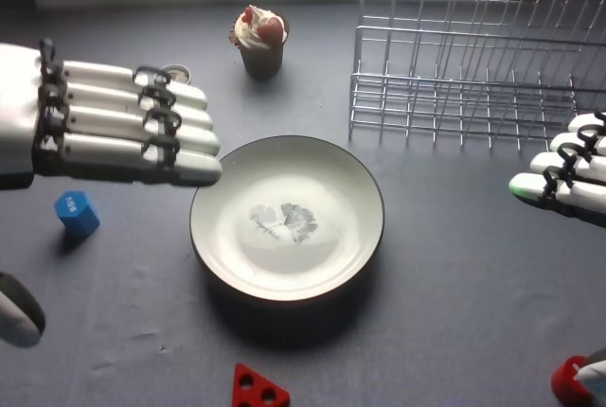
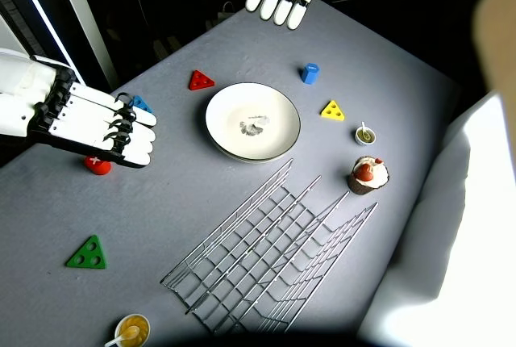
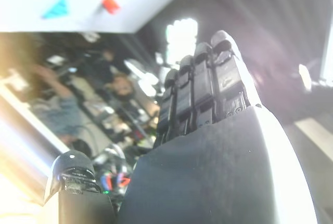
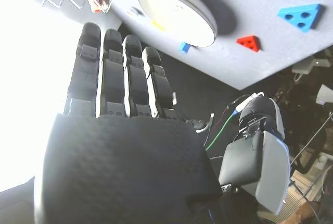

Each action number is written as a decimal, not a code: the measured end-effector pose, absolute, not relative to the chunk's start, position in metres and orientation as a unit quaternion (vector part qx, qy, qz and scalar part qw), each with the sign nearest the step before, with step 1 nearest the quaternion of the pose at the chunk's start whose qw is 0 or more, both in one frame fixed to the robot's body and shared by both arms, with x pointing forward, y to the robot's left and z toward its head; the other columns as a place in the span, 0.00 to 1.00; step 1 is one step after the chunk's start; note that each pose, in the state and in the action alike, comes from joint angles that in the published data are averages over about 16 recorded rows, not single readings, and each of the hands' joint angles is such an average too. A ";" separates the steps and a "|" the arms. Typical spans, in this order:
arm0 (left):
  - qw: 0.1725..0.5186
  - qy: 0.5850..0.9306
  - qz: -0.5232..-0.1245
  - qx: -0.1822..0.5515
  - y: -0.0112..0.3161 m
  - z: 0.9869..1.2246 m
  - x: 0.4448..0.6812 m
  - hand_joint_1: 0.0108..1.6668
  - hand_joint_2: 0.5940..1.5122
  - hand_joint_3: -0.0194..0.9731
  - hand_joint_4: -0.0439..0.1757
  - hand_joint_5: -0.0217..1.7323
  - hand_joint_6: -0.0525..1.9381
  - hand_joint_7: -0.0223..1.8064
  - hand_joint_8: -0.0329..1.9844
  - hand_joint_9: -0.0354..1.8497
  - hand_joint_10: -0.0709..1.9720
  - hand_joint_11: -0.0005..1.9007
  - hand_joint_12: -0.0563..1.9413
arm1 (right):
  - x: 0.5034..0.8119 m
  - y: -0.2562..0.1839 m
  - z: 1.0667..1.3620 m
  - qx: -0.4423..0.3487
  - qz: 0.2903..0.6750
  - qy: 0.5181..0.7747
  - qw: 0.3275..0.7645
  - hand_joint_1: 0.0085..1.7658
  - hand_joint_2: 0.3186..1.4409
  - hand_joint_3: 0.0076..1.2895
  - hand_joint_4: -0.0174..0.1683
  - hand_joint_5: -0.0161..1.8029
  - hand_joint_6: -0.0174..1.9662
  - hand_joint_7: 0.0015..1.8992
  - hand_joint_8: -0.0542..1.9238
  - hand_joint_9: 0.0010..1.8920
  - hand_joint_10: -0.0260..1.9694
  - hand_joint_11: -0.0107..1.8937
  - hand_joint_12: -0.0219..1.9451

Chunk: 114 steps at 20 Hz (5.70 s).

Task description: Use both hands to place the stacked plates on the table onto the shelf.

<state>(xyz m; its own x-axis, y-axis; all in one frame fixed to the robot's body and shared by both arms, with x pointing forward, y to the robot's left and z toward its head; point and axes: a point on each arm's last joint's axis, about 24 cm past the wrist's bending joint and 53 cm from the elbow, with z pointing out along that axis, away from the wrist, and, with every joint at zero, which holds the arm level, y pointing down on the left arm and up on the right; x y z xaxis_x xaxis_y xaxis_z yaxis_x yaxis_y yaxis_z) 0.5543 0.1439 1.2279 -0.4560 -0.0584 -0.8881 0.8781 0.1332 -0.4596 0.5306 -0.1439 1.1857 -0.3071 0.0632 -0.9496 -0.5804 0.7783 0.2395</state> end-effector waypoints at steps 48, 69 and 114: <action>0.359 0.748 -0.427 0.358 0.105 1.086 0.597 0.01 0.42 0.02 0.20 0.07 0.03 0.08 0.02 0.09 0.04 0.07 0.04 | 0.546 -0.120 1.201 -0.191 0.374 0.710 0.565 0.00 0.60 0.01 0.12 0.07 0.02 0.09 0.03 0.09 0.01 0.10 0.02; 0.348 0.755 -0.442 0.337 0.078 1.072 0.591 0.01 0.43 0.02 0.17 0.07 0.02 0.07 0.01 0.08 0.03 0.07 0.03 | 0.554 -0.096 1.196 -0.213 0.366 0.696 0.580 0.03 0.60 0.01 0.12 0.08 0.02 0.10 0.03 0.11 0.01 0.11 0.02; 0.347 0.750 -0.476 0.301 0.035 1.082 0.581 0.01 0.45 0.02 0.18 0.06 0.02 0.06 0.01 0.09 0.03 0.09 0.04 | 0.600 -0.017 1.144 -0.263 0.360 0.676 0.586 0.75 0.57 0.01 0.12 0.30 0.01 0.25 0.03 0.26 0.01 0.28 0.06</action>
